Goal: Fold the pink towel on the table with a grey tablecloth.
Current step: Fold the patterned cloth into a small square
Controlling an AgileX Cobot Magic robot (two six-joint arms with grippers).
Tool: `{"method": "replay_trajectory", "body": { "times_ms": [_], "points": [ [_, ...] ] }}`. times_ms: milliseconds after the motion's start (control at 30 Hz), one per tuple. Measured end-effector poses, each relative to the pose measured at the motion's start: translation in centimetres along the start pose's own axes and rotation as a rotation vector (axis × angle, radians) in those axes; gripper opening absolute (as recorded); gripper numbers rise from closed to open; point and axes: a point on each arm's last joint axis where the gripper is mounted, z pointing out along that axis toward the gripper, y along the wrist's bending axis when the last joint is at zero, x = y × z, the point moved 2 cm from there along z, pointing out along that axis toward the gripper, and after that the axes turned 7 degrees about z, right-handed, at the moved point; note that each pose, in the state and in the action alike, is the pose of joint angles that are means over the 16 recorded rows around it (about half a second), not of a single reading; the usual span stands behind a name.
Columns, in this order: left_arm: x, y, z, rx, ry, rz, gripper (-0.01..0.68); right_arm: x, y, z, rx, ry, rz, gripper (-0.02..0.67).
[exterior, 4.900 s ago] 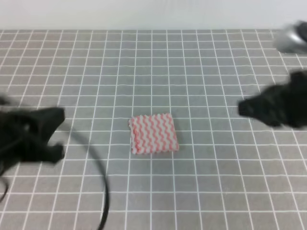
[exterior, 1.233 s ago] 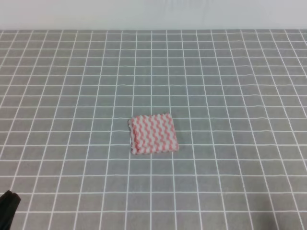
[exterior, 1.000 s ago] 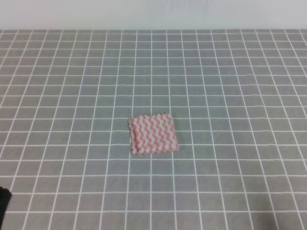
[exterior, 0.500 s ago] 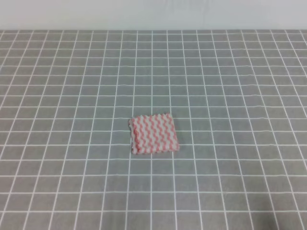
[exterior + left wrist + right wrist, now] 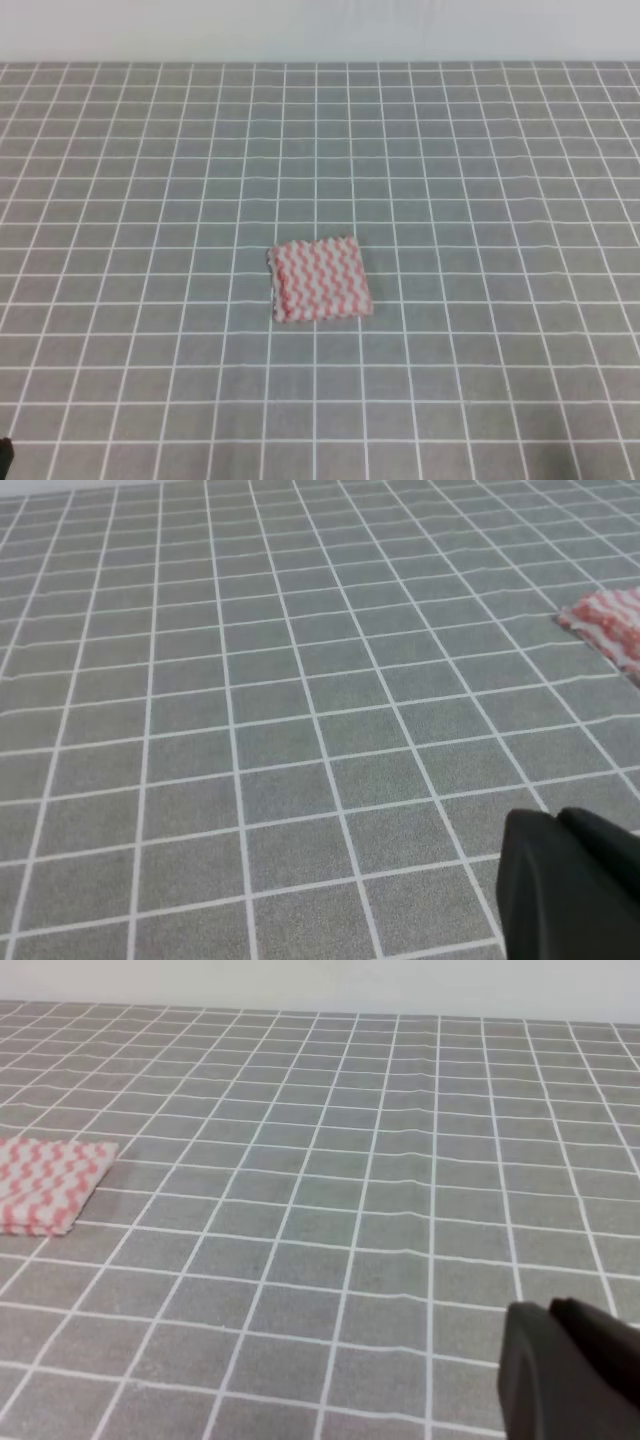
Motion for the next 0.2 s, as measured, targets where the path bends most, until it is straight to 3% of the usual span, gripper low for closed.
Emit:
{"method": "replay_trajectory", "body": {
  "times_ms": [200],
  "points": [
    [0.01,0.00,-0.02,0.000,0.000,0.001,-0.004,0.06,-0.02,0.02,0.000,-0.001,0.000,-0.015]
  ]
}}
